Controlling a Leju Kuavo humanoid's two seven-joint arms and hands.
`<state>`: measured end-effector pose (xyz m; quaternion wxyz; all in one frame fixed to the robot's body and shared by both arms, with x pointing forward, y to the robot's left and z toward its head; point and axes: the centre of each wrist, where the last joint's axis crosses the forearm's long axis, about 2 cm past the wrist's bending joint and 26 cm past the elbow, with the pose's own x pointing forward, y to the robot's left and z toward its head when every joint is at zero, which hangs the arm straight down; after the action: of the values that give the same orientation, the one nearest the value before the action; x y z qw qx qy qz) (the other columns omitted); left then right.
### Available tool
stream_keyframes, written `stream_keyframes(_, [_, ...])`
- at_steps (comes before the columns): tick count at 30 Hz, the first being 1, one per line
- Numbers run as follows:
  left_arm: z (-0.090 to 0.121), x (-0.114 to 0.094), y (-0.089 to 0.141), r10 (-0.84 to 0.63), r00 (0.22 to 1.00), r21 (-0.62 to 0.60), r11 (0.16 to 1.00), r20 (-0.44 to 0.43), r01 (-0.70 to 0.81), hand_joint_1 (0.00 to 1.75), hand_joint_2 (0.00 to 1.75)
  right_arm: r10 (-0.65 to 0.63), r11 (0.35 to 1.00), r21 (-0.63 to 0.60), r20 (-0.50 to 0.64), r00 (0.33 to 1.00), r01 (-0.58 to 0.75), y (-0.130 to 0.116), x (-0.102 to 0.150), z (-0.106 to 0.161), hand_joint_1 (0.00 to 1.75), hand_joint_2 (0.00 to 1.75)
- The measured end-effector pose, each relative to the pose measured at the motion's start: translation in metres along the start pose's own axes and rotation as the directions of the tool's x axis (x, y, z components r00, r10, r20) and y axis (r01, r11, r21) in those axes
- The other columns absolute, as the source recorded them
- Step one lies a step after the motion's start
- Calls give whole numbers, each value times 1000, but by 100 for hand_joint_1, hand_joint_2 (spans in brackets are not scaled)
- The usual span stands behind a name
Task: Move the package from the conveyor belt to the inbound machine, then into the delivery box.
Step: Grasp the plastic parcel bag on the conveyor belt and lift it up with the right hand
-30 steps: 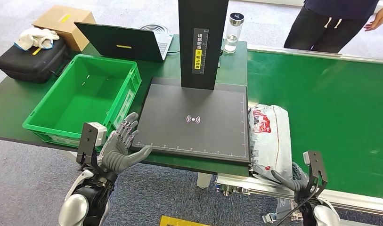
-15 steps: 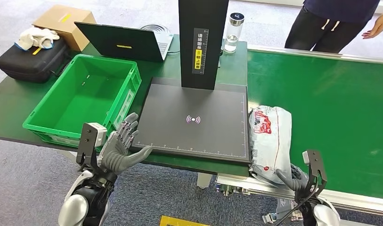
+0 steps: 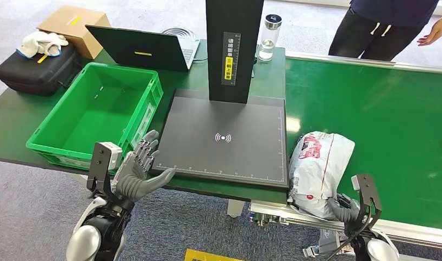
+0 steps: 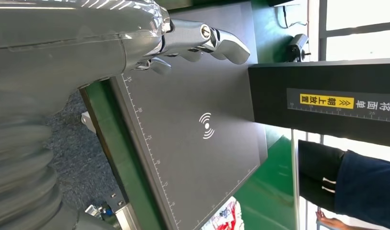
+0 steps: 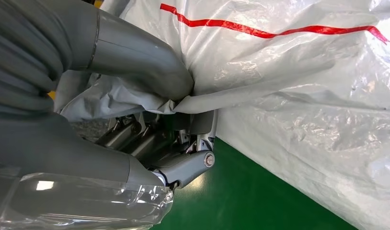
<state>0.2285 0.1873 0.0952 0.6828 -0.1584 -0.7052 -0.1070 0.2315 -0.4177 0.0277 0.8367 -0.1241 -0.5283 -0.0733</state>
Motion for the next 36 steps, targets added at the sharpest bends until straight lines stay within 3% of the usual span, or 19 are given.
stream_keyframes(13, [0,0,1,2,1000,6,1000,5,-2,0,175,-17,1000,-25,80,997,19,0,5,-3,175,175])
stream_keyframes(19, [0,0,2,1,1000,10,1000,16,-1,0,175,-70,988,-121,206,976,96,-3,12,-4,175,175])
stream_keyframes(27, [-8,3,5,1,999,9,1000,54,-1,0,175,-149,918,-269,449,881,292,-6,29,13,175,175])
stream_keyframes(36, [-16,2,7,4,998,7,1000,64,-4,0,175,-150,859,-301,627,765,415,-4,52,32,175,175])
